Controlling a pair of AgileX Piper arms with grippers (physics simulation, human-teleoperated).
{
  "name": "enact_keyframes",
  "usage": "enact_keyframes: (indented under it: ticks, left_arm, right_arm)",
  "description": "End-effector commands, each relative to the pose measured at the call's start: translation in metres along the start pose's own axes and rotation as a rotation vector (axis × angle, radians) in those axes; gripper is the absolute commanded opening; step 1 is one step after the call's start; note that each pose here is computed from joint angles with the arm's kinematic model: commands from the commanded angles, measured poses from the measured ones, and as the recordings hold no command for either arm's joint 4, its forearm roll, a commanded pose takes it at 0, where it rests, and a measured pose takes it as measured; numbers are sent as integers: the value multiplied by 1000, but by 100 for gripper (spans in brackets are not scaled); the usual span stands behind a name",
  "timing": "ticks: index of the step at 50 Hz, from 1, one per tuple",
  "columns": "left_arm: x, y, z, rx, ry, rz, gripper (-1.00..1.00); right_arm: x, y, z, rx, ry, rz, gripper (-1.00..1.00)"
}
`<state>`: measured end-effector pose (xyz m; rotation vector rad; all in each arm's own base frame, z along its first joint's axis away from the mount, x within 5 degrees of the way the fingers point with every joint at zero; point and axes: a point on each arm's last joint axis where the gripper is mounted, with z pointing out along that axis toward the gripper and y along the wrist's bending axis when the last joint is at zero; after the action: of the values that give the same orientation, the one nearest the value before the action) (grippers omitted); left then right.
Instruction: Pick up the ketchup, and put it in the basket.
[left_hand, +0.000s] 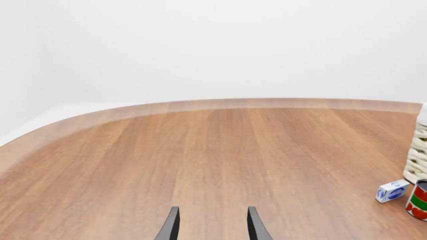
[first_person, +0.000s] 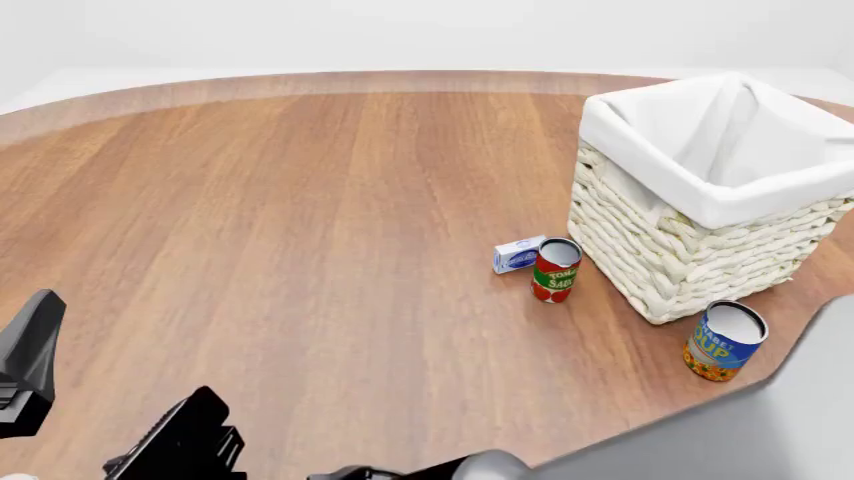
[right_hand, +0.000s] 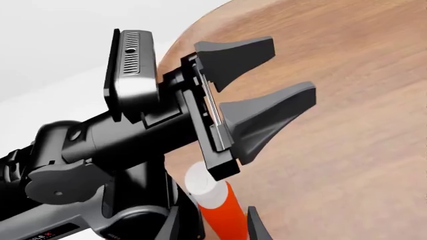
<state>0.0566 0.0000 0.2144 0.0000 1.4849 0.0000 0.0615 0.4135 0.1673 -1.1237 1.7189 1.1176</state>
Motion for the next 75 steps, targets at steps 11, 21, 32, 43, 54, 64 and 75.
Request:
enact_keyframes:
  ticks: [11, 21, 32, 43, 54, 64, 75]
  left_arm:
    - [0, 0, 0, 0, 0, 0, 100]
    - [0, 0, 0, 0, 0, 0, 100]
    - [0, 0, 0, 0, 0, 0, 100]
    - [0, 0, 0, 0, 0, 0, 100]
    - [0, 0, 0, 0, 0, 0, 100]
    - [0, 0, 0, 0, 0, 0, 100]
    - [0, 0, 0, 0, 0, 0, 100]
  right_arm:
    - [10, -3, 15, 10, 30, 9, 100]
    - [12, -5, 21, 14, 39, 6, 100]
    - [11, -7, 27, 20, 40, 5, 100]
    - [13, -8, 32, 22, 46, 5, 100]
    - [13, -8, 37, 22, 48, 3, 100]
    - [13, -7, 38, 21, 48, 1, 100]
    - [12, -7, 36, 20, 43, 2, -100]
